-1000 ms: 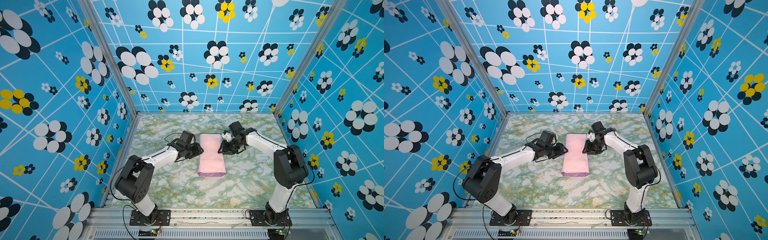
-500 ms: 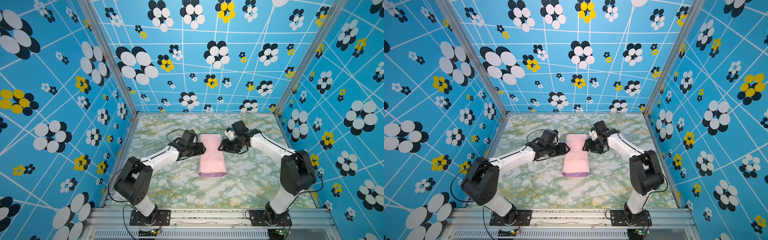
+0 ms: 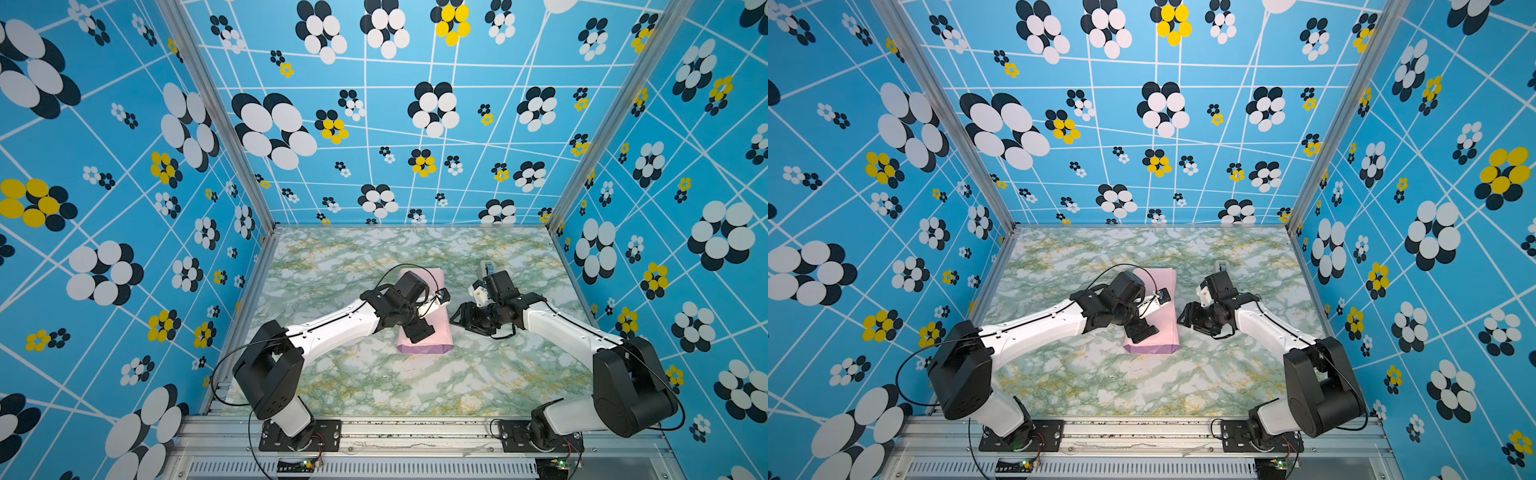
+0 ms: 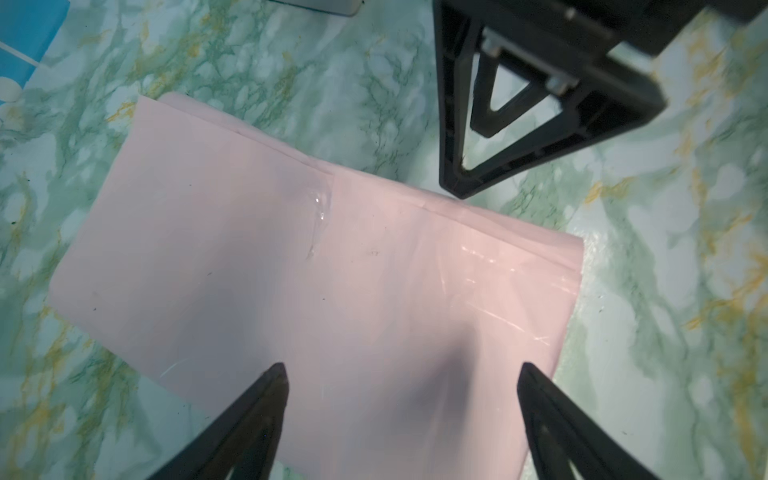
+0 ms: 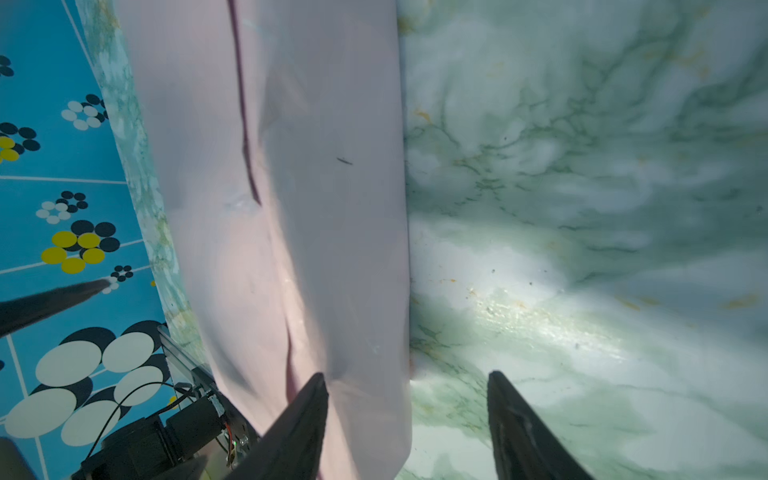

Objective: Wrap the gift box in paper

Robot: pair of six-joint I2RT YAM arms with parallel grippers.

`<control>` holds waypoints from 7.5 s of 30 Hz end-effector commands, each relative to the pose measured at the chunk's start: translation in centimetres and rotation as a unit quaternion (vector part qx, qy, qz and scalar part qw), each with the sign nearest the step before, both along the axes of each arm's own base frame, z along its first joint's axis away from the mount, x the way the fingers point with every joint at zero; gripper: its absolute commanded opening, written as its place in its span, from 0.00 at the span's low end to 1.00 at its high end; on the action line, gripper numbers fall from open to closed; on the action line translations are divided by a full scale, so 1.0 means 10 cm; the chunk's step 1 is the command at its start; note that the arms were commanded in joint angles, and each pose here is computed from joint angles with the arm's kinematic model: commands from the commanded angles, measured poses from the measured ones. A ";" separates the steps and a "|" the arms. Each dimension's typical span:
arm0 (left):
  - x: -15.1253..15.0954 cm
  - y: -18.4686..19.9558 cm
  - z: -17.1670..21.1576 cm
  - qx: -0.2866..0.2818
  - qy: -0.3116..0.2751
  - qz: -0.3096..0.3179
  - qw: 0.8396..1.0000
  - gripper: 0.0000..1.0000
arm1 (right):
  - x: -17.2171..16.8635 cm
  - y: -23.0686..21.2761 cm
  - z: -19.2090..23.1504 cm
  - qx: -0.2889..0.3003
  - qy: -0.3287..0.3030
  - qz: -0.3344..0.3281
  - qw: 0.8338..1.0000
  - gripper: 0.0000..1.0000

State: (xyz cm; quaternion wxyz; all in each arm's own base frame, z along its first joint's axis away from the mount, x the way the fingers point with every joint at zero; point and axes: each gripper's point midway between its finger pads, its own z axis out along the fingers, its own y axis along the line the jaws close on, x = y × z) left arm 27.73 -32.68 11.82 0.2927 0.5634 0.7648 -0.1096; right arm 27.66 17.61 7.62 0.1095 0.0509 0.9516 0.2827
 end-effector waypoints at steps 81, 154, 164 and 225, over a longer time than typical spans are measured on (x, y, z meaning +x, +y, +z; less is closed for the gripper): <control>0.86 0.10 -0.28 0.046 -0.115 0.076 0.989 0.72 | 0.42 0.35 -0.40 -0.089 -0.116 0.102 0.984 0.00; 0.68 0.03 -0.40 0.004 -0.084 0.068 0.994 0.51 | 0.27 0.07 -0.51 -0.131 -0.123 0.083 0.980 0.26; 0.67 0.01 -0.40 0.002 -0.082 0.065 0.995 0.52 | 0.31 0.01 -0.03 0.022 -0.164 0.002 0.986 0.45; 0.53 -0.09 -0.47 -0.025 -0.054 0.050 0.997 0.53 | 0.51 0.45 -0.72 0.075 -0.107 -0.115 0.985 0.00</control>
